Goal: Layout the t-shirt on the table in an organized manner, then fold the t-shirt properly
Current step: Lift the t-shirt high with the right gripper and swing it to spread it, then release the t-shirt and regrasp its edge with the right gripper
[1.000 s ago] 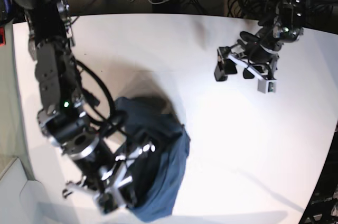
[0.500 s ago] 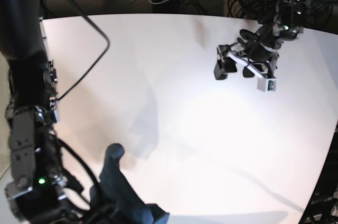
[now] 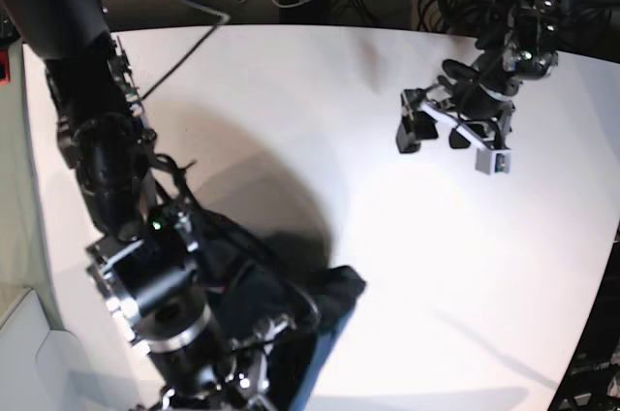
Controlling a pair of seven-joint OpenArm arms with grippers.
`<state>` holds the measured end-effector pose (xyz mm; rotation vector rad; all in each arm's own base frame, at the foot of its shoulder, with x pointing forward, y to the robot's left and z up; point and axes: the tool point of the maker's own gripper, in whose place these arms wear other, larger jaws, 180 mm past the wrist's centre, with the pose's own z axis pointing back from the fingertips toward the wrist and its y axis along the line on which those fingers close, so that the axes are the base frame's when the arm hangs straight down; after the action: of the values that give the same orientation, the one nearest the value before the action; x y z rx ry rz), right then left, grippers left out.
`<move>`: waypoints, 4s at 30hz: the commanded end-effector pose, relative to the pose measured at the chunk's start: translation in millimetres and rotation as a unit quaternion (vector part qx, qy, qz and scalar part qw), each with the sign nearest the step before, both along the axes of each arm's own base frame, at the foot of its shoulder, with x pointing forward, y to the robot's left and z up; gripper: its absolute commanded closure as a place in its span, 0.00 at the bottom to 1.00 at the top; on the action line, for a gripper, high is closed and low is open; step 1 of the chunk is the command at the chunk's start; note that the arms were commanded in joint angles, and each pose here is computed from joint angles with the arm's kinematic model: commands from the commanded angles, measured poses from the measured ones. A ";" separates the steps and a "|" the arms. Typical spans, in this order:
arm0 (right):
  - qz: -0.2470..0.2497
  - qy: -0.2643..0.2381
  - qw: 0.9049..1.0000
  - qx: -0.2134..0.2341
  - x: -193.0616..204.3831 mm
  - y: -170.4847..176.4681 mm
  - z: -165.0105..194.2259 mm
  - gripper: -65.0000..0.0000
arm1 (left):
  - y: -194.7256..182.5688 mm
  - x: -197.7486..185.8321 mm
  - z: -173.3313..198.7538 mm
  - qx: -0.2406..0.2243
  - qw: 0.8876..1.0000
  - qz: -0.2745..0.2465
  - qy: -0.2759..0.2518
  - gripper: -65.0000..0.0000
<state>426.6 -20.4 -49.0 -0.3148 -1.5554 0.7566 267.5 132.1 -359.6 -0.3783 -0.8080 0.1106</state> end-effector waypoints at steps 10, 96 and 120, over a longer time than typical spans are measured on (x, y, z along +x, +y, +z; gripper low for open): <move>-0.043 -0.085 0.994 0.047 11.3 -35.1 83.3 1.00 | -1.7 3.2 8.9 -0.006 1.000 -0.001 -0.015 0.18; -0.204 0.226 0.940 0.156 -47.0 -139.9 -211.4 0.36 | 162.7 28.6 39.4 0.051 0.976 0.203 -0.058 0.18; -0.119 0.350 0.922 0.118 -101.4 -55.2 -248.8 0.36 | 181.1 16.4 38.7 0.064 0.971 0.226 -0.053 0.18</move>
<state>319.0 -80.6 -309.5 -0.0488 -0.8382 0.4130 277.3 310.3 -334.0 -0.0764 -0.9469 0.4738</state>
